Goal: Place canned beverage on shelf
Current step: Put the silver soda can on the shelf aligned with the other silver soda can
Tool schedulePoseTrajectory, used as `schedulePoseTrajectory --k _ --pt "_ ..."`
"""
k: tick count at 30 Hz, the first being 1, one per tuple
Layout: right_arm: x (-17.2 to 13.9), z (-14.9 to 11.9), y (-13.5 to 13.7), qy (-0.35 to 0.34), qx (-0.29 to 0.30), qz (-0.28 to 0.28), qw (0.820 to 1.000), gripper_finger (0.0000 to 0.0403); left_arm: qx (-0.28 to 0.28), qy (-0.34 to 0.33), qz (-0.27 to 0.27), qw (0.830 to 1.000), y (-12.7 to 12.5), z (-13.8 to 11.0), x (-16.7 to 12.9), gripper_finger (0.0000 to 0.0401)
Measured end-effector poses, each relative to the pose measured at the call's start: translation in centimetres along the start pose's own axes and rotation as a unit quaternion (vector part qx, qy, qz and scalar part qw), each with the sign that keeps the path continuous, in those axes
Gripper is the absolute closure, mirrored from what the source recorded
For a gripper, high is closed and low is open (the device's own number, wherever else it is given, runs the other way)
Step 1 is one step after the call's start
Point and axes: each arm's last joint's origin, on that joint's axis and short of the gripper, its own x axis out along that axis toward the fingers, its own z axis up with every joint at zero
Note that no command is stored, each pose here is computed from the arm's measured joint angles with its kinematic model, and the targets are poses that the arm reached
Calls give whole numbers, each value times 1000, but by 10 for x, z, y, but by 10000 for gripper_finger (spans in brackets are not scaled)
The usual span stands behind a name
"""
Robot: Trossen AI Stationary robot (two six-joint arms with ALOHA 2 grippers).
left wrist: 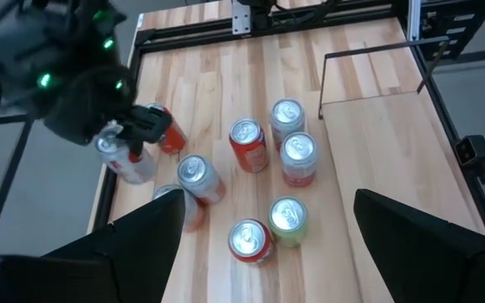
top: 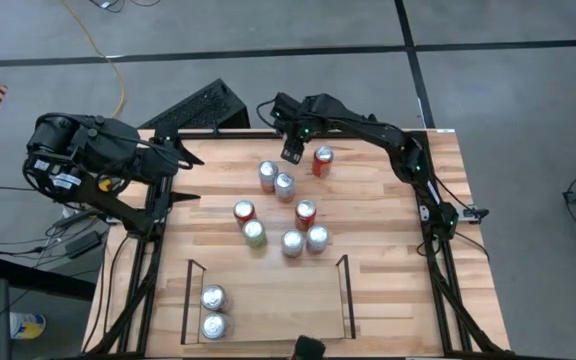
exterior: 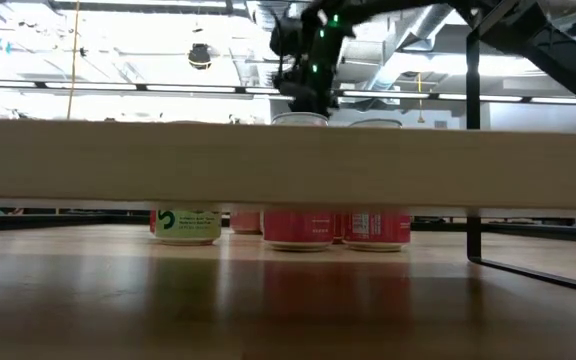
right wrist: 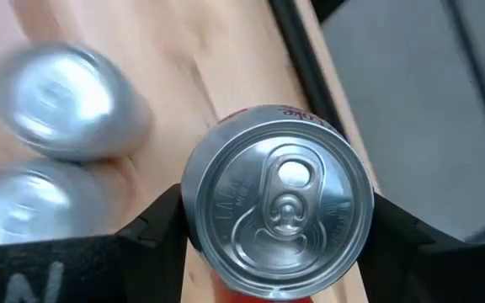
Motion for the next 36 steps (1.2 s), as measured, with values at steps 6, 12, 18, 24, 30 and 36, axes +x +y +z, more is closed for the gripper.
schedulePoseTrajectory --k 6,12,18,24,30,36 --pt "-75 -7 37 -64 -10 8 998 167 -9 0 -7 1000 0 0 0 69" --pt "-140 -23 99 -141 -27 5 990 167 -23 1 -15 1000 -1 0 0 69" --pt "-172 -45 179 -181 -92 58 977 167 -49 3 -34 998 -2 0 0 69" --pt "-178 -70 245 -186 -159 73 967 167 -76 7 -55 996 -3 -1 0 69" --pt "-169 -84 280 -166 -169 89 967 167 -100 11 -63 993 -4 0 1 69" --pt "-138 -95 311 -110 -202 99 968 167 -99 21 -76 992 -11 2 6 69"
